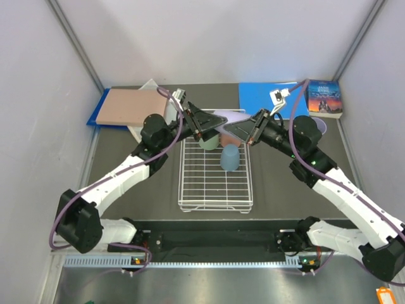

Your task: Unload the cups from the dish rack

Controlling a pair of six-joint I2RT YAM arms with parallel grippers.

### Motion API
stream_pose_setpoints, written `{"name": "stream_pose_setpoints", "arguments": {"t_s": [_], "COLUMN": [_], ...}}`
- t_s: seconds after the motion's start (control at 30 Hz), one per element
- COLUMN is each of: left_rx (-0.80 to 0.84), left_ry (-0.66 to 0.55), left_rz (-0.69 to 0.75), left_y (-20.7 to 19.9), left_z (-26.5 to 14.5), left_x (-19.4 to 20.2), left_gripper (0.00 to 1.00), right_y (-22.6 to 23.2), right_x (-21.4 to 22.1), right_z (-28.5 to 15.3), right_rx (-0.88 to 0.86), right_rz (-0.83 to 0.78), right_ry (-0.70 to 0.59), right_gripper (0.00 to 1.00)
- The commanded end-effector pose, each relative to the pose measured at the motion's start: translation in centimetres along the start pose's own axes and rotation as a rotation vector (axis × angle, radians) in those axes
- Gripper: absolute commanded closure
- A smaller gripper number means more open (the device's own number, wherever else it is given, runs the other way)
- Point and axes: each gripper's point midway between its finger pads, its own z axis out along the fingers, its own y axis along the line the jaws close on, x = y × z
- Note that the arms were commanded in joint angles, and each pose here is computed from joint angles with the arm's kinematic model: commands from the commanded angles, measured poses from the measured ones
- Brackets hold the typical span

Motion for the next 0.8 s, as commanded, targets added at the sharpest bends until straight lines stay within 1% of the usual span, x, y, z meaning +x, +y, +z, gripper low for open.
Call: {"name": "stream_pose_setpoints", "arguments": {"t_s": [0.0, 0.03, 0.07, 0.1, 0.13, 0.17, 0.2, 0.23, 0.27, 0.3, 0.33, 0.37, 0.4, 0.43, 0.47, 0.5, 0.53, 0.57, 0.6, 0.63, 0.67, 0.7, 0.73, 0.77], "left_rx": [0.028, -0.039, -0.087, -0.154, -0.279, -0.342, -0.382, -0.482, -0.538, -0.568, -0.629, -0.656, -0.676, -0.696, -0.75, -0.766, -0.779, -0.821, -0.835, -0.852, -0.857, -0.884, -0.889, -0.887], "left_ry": [-0.058, -0.086, -0.109, -0.146, -0.205, -0.236, -0.268, -0.269, -0.315, -0.327, -0.343, -0.345, -0.35, -0.342, -0.355, -0.35, -0.353, -0.355, -0.354, -0.353, -0.356, -0.354, -0.35, -0.353], "left_rz": [0.169, 0.179, 0.182, 0.181, 0.178, 0.176, 0.178, 0.153, 0.155, 0.156, 0.155, 0.154, 0.155, 0.157, 0.155, 0.163, 0.165, 0.16, 0.17, 0.174, 0.178, 0.189, 0.196, 0.203], "left_y": [-2.9, -1.8, -1.2, -0.4, 1.3, 2.2, 2.6, 4.0, 4.8, 5.0, 5.5, 5.9, 5.8, 6.1, 6.9, 7.1, 7.2, 7.8, 7.9, 8.1, 7.9, 8.2, 8.2, 7.9], "left_z": [-0.3, -0.3, -0.4, -0.8, -1.4, -1.9, -2.2, -3.1, -3.6, -3.9, -4.6, -4.9, -5.2, -5.4, -6.2, -6.5, -6.8, -7.7, -8.0, -8.5, -8.8, -9.4, -9.6, -9.9], "left_x": [-1.2, -1.8, -2.4, -3.1, -4.4, -4.9, -5.5, -5.4, -6.3, -6.5, -6.8, -6.8, -6.9, -6.8, -6.8, -6.7, -6.7, -6.4, -6.3, -6.2, -6.2, -6.1, -6.0, -5.9], "left_gripper": [0.95, 0.7, 0.49, 0.25, 0.06, 0.02, 0.01, 0.01, 0.01, 0.01, 0.01, 0.01, 0.01, 0.01, 0.01, 0.02, 0.02, 0.02, 0.03, 0.03, 0.03, 0.03, 0.03, 0.03], "right_y": [0.9, 1.1, 0.3, -0.1, 0.2, -2.8, -3.9, -3.9, -7.3, -8.3, -9.3, -11.2, -12.0, -13.0, -14.8, -15.8, -17.7, -19.3, -21.2, -23.1, -24.1, -25.9, -27.1, -27.7], "right_x": [-1.9, -2.3, -2.3, -2.9, -4.1, -4.4, -5.1, -6.6, -7.1, -7.7, -8.2, -9.1, -9.5, -9.9, -9.7, -9.7, -9.6, -8.3, -6.7, -7.0, -5.4, -3.0, -3.0, -2.1], "right_z": [-1.3, -1.8, -2.8, -3.5, -4.3, -5.8, -6.9, -8.2, -10.7, -12.0, -14.3, -15.6, -16.4, -18.6, -19.0, -19.6, -21.6, -20.9, -21.6, -22.5, -21.7, -22.5, -22.7, -22.7], "right_rx": [0.048, 0.057, 0.122, 0.17, 0.209, 0.39, 0.489, 0.563, 0.78, 0.878, 1.009, 1.158, 1.234, 1.352, 1.442, 1.488, 1.584, 1.577, 1.603, 1.603, 1.532, 1.545, 1.538, 1.538], "right_rz": [-0.073, -0.099, -0.1, -0.109, -0.146, -0.149, -0.164, -0.195, -0.221, -0.231, -0.238, -0.252, -0.232, -0.214, -0.196, -0.142, -0.085, -0.014, 0.019, 0.09, 0.172, 0.224, 0.259, 0.272], "right_ry": [-0.069, -0.08, -0.085, -0.104, -0.134, -0.151, -0.168, -0.204, -0.217, -0.235, -0.231, -0.257, -0.275, -0.276, -0.253, -0.257, -0.238, -0.162, -0.08, -0.109, -0.051, 0.011, -0.011, 0.012], "right_gripper": [1.0, 1.0, 1.0, 1.0, 1.0, 1.0, 1.0, 1.0, 1.0, 1.0, 1.0, 1.0, 1.0, 1.0, 1.0, 1.0, 1.0, 1.0, 1.0, 1.0, 1.0, 1.0, 1.0, 1.0]}}
